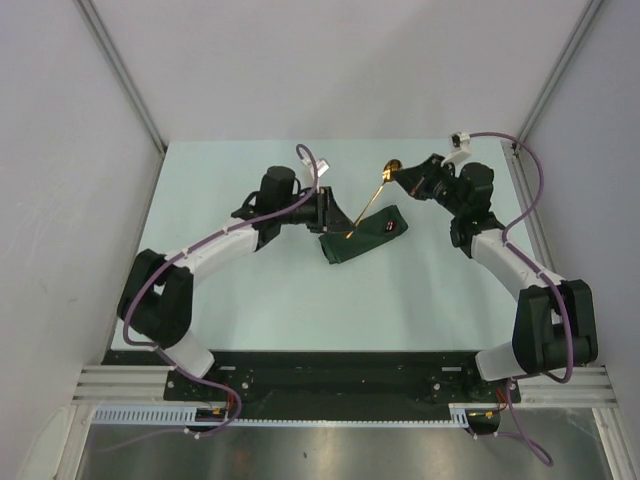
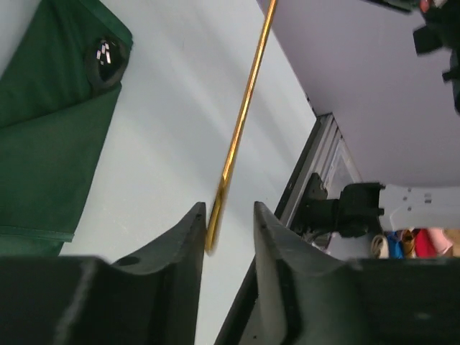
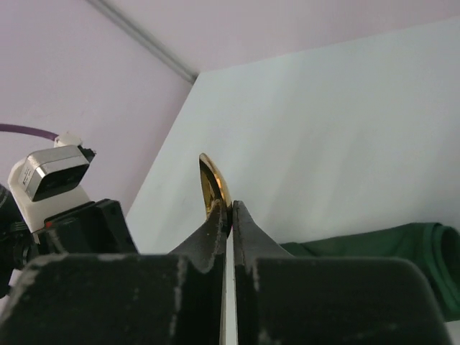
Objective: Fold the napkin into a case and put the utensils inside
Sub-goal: Pass from the left arm to the right, then insert the spoon into the folded napkin.
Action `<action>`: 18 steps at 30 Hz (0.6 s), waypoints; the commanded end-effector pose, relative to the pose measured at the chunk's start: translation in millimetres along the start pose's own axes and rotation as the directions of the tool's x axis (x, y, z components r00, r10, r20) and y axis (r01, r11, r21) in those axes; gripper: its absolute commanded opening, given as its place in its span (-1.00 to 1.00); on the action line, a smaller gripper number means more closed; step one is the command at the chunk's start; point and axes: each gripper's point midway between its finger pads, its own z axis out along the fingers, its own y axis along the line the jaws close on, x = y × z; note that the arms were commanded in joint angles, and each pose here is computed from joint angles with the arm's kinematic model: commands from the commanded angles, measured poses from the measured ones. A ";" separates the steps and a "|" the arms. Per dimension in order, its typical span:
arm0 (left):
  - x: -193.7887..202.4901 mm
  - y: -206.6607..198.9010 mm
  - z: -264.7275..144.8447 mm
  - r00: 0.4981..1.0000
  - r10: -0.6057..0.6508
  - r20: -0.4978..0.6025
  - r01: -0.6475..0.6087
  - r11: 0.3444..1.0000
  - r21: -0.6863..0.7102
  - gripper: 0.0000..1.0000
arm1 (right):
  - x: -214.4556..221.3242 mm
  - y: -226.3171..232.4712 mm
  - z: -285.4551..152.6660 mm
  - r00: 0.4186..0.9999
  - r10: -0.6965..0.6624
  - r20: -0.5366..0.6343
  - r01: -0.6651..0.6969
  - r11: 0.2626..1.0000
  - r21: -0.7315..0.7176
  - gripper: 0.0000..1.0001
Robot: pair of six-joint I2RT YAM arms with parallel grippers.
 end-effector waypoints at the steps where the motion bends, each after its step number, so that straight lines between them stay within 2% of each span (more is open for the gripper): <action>1: -33.7 24.6 -4.5 0.996 -0.039 0.077 0.047 0.994 -0.103 -0.08 | -44.3 -25.5 -12.6 0.972 -0.068 0.223 0.036 0.989 0.144 -1.00; 2: -38.4 33.4 -5.0 0.992 -0.065 0.109 0.080 0.987 -0.143 -0.07 | -44.8 -29.6 -14.4 0.967 -0.072 0.244 0.029 0.984 0.173 -1.00; 4: -35.7 47.8 -1.9 0.985 -0.116 0.130 0.138 0.974 -0.180 -0.24 | -45.4 -48.2 -24.6 0.948 -0.094 0.303 0.010 0.963 0.269 -1.00; 5: -36.4 55.8 -0.6 0.976 -0.152 0.153 0.182 0.961 -0.210 -0.57 | -43.9 -51.4 -26.7 0.942 -0.103 0.320 0.003 0.954 0.299 -1.00; 7: -27.2 76.6 6.9 0.968 -0.205 0.143 0.237 0.935 -0.262 -0.83 | -46.9 -70.9 -34.3 0.920 -0.148 0.363 -0.005 0.921 0.390 -1.00; 12: -14.1 120.8 12.7 0.952 -0.269 0.147 0.305 0.878 -0.369 -0.97 | -49.2 -94.3 -20.7 0.911 -0.169 0.377 -0.010 0.904 0.428 -1.00; 18: -3.0 155.2 14.7 0.944 -0.303 0.130 0.329 0.840 -0.432 -1.00 | -38.0 -127.5 -6.5 0.928 -0.124 0.350 -0.040 0.903 0.427 -1.00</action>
